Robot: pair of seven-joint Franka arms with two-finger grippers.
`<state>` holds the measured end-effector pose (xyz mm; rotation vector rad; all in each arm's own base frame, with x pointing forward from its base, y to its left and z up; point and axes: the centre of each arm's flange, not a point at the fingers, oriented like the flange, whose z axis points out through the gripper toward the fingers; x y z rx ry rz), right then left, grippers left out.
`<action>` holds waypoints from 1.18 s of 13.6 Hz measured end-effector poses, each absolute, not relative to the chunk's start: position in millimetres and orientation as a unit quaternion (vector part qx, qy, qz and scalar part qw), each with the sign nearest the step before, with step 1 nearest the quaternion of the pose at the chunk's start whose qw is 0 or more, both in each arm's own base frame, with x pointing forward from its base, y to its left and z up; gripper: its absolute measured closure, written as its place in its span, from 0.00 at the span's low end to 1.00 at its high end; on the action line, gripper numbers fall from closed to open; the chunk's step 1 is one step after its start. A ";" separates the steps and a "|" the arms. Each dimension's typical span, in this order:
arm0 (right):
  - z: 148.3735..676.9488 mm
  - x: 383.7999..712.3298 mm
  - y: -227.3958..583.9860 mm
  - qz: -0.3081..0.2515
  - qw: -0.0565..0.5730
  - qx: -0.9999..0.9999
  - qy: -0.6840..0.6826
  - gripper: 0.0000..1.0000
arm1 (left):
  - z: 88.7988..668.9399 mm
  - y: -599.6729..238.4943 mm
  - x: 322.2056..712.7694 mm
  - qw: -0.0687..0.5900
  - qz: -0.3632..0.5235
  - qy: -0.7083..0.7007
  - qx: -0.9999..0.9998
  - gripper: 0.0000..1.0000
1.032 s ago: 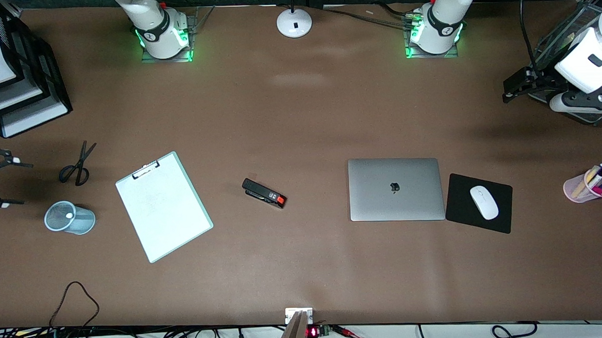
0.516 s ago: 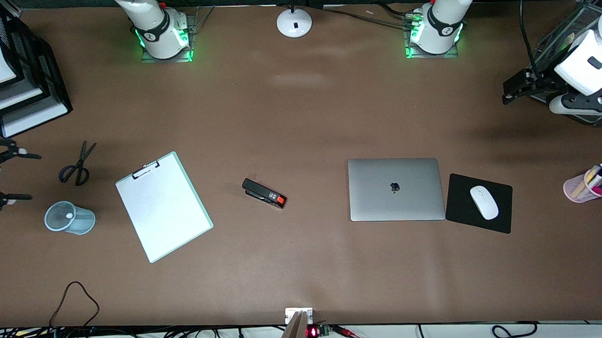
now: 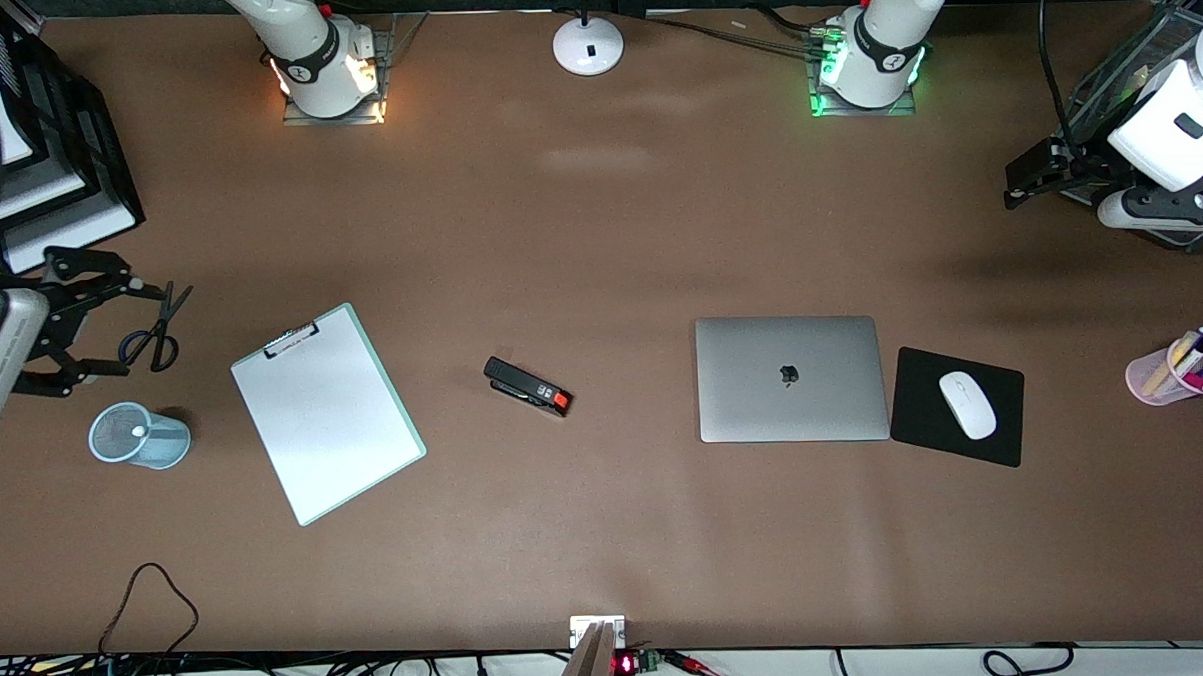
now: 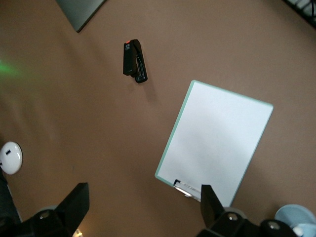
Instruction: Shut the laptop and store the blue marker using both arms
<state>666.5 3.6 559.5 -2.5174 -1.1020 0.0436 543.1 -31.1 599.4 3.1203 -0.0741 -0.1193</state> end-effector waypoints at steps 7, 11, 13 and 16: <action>533.2 657.2 59.6 0.093 0.108 -0.970 -0.198 0.00 | 599.5 -31.1 543.2 0.009 -0.038 -0.024 0.999 0.00; 487.5 658.6 56.2 0.087 0.060 -0.989 -0.101 0.00 | 599.4 -31.1 543.3 0.009 -0.038 -0.024 0.999 0.00; 473.6 654.1 49.8 0.084 0.036 -0.994 -0.068 0.00 | 599.3 -31.1 543.3 0.009 -0.038 -0.024 0.999 0.00; 484.3 646.5 21.4 0.068 0.014 -0.997 -0.031 0.00 | 599.3 -31.1 543.3 0.009 -0.038 -0.024 0.999 0.00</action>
